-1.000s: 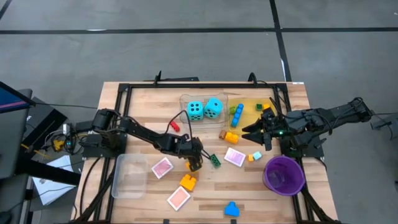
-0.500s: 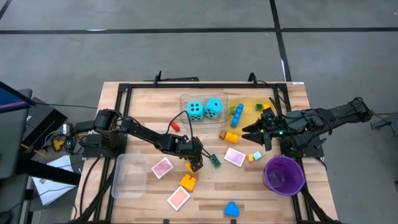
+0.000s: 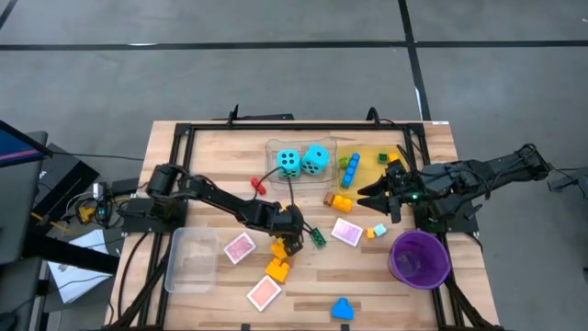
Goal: Pick & Place Toys
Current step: Put the yellow game piece into the yellow bin
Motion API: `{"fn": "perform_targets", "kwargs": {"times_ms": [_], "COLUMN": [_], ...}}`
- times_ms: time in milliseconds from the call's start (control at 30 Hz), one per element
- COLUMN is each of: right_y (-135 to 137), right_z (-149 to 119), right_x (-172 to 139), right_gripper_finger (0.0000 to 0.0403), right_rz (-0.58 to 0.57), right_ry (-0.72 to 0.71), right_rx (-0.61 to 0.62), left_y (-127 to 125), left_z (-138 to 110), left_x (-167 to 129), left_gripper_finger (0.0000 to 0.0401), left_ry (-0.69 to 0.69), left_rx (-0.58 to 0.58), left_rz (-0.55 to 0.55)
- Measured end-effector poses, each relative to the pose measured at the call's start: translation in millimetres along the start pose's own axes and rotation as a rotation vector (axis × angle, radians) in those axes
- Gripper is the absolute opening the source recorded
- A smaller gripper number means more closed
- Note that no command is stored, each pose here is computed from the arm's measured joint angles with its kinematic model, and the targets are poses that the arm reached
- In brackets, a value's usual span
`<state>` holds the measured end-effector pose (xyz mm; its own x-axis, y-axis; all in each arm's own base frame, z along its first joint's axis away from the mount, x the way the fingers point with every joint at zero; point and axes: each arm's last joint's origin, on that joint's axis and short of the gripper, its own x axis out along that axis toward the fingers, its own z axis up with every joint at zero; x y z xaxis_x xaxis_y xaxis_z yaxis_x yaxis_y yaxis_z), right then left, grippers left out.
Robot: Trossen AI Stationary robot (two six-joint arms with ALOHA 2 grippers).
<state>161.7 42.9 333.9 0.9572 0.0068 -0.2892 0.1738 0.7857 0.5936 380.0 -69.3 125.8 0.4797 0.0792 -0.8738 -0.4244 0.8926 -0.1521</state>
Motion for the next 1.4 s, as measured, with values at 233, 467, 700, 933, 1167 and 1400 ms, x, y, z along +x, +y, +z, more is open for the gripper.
{"fn": "perform_targets", "kwargs": {"times_ms": [233, 467, 700, 933, 1167, 1400], "right_y": [-0.3, -0.2, -0.2, -0.2, -0.3, 2.3], "right_z": [-1.7, -2.0, -2.1, -2.1, -2.1, -3.8], "right_x": [3.1, 4.0, 4.1, 4.1, 4.1, 3.2], "right_gripper_finger": [0.0211, 0.0211, 0.0211, 0.0211, 0.0211, 0.0211], "right_rz": [-0.011, -0.013, -0.012, -0.012, -0.013, 0.000], "right_ry": [0.013, 0.015, 0.016, 0.016, 0.017, 0.019], "right_rx": [0.003, 0.003, 0.003, 0.003, -0.021, -0.142], "left_y": [-6.8, -0.1, 1.2, 9.0, 10.9, 8.3], "left_z": [15.1, 14.3, 16.3, 30.9, 68.5, 100.3], "left_x": [6.7, 3.3, 2.7, -14.8, -59.5, -99.2], "left_gripper_finger": [0.0203, 0.0141, 0.0129, 0.0129, 0.0129, 0.0129], "left_ry": [-0.016, 0.031, 0.029, -0.035, -0.283, -0.542], "left_rx": [0.016, 0.016, -0.005, -0.104, -0.296, -0.469], "left_rz": [0.032, 0.063, 0.053, 0.036, -0.130, -0.364]}}
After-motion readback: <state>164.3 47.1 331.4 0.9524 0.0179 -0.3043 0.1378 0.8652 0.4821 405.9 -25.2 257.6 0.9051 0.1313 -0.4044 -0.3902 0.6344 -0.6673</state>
